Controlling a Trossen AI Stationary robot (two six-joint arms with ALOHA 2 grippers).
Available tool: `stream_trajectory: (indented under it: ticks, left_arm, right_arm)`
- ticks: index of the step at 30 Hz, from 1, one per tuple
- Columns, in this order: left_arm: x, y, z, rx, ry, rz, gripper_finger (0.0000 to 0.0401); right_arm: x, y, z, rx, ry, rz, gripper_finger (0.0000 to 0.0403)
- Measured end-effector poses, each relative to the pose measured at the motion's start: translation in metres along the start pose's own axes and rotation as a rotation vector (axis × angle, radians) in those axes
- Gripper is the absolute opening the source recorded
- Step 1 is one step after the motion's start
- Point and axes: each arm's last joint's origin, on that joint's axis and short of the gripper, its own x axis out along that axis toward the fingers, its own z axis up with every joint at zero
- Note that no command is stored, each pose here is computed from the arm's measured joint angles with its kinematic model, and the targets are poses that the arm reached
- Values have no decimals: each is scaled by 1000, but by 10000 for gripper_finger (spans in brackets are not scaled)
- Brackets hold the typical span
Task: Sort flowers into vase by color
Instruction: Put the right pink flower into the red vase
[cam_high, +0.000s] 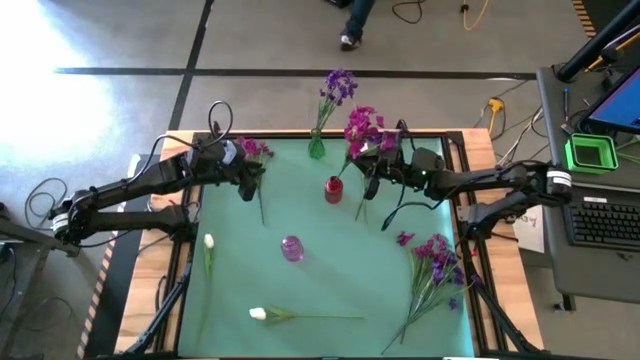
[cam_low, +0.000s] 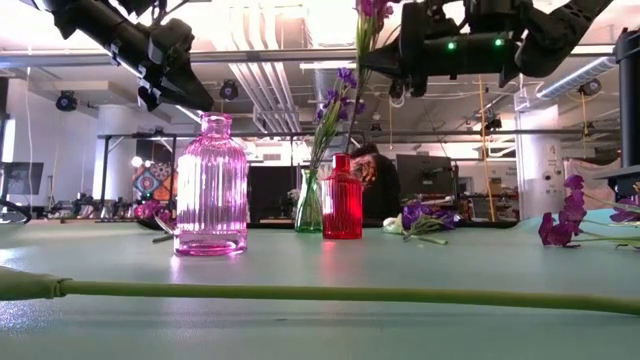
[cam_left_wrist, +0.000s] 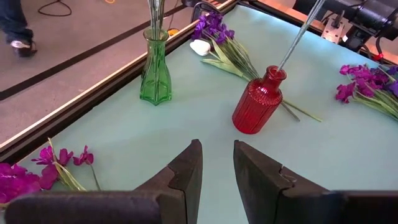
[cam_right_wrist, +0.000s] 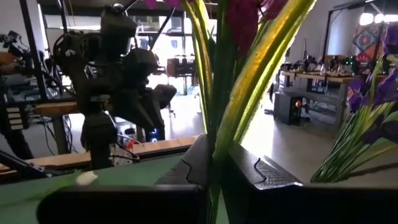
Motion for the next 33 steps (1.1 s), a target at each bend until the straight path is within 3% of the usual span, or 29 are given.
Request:
stream_trajectory:
  ticks: [13,33]
  left_arm:
    - [0,0,0,1,-3,13,79]
    - [0,0,0,1,-3,14,79]
  right_arm:
    - [0,0,-1,-14,8,1,23]
    - [0,0,-4,-14,37,1,103]
